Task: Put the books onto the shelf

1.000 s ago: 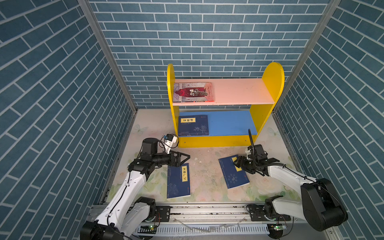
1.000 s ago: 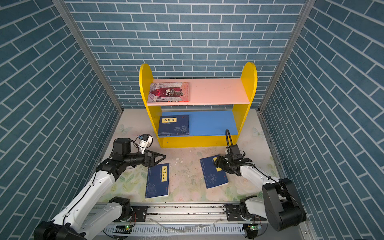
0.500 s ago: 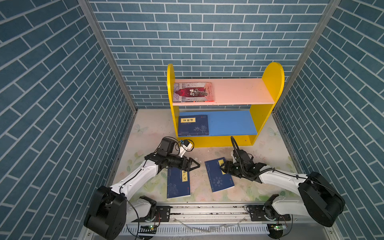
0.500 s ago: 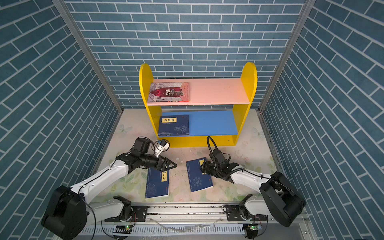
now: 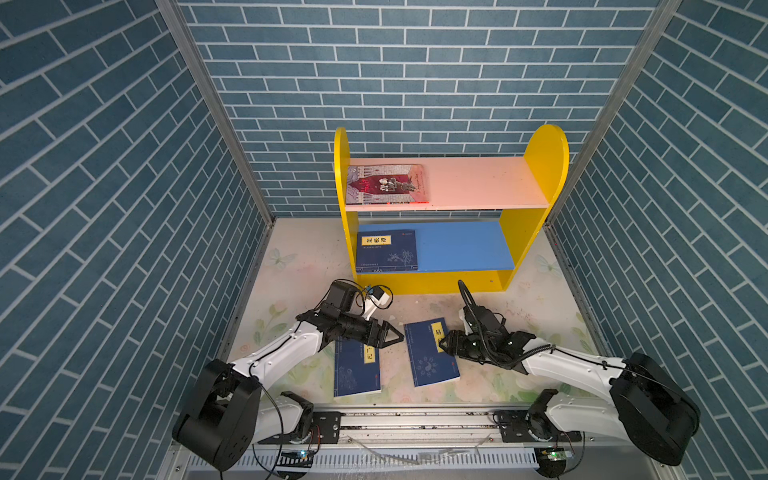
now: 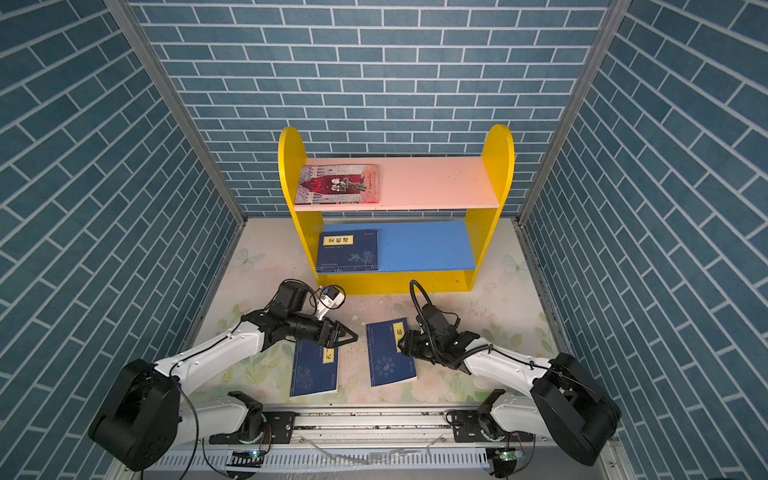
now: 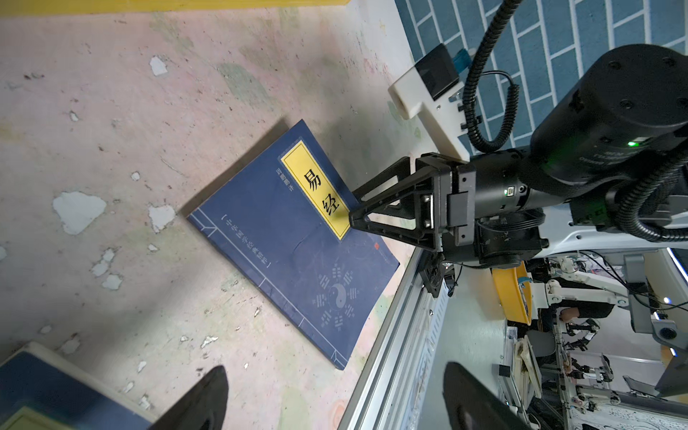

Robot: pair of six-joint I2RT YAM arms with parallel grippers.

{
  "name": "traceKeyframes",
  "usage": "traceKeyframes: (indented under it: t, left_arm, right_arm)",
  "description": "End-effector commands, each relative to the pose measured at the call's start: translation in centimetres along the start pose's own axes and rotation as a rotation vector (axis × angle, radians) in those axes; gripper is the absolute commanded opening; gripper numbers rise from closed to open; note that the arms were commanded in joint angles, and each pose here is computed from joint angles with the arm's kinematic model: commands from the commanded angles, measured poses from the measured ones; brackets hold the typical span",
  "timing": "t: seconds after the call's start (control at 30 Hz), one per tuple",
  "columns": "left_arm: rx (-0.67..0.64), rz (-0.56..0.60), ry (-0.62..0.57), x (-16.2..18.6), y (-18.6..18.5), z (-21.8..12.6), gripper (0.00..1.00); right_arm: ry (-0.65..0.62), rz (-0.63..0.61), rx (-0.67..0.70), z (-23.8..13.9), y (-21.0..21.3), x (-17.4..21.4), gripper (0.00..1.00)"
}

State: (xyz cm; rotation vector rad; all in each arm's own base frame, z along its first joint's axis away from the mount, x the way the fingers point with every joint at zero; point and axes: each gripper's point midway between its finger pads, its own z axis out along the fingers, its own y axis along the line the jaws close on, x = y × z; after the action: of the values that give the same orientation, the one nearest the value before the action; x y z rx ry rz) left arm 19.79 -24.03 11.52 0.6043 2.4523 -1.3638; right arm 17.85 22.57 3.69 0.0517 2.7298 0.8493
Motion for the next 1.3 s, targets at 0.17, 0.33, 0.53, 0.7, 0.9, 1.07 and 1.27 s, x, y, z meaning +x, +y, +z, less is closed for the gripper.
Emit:
traceKeyframes:
  t: [0.17,0.33,0.53,0.7,0.9,1.07,1.27]
  left_arm:
    - [0.016,-0.032,0.063,0.4,0.0,1.8,0.91]
    - [-0.046,-0.044,0.100,1.0,1.0,3.4,0.92]
    - [-0.055,-0.033,0.157,2.3,1.4,5.6,0.90]
    - [-0.046,-0.060,0.185,3.4,2.0,6.4,0.90]
    - [-0.022,-0.064,0.221,4.4,2.0,7.1,0.90]
    - [-0.026,-0.043,0.278,5.9,1.8,7.8,0.90]
    - [-0.042,-0.030,0.309,6.5,2.3,8.3,0.89]
  right_arm:
    - [0.047,0.040,0.015,0.0,-1.6,2.1,0.63]
    - [0.080,0.051,-0.021,0.2,-1.5,2.9,0.62]
    - [0.116,0.057,-0.046,0.2,-1.8,4.0,0.61]
    - [0.151,0.066,-0.069,0.3,-1.9,5.0,0.61]
    - [0.243,0.052,-0.098,0.8,-1.3,6.2,0.60]
    - [0.261,0.060,-0.065,1.2,-2.0,6.5,0.60]
    - [0.262,0.067,-0.059,1.5,-2.5,6.7,0.60]
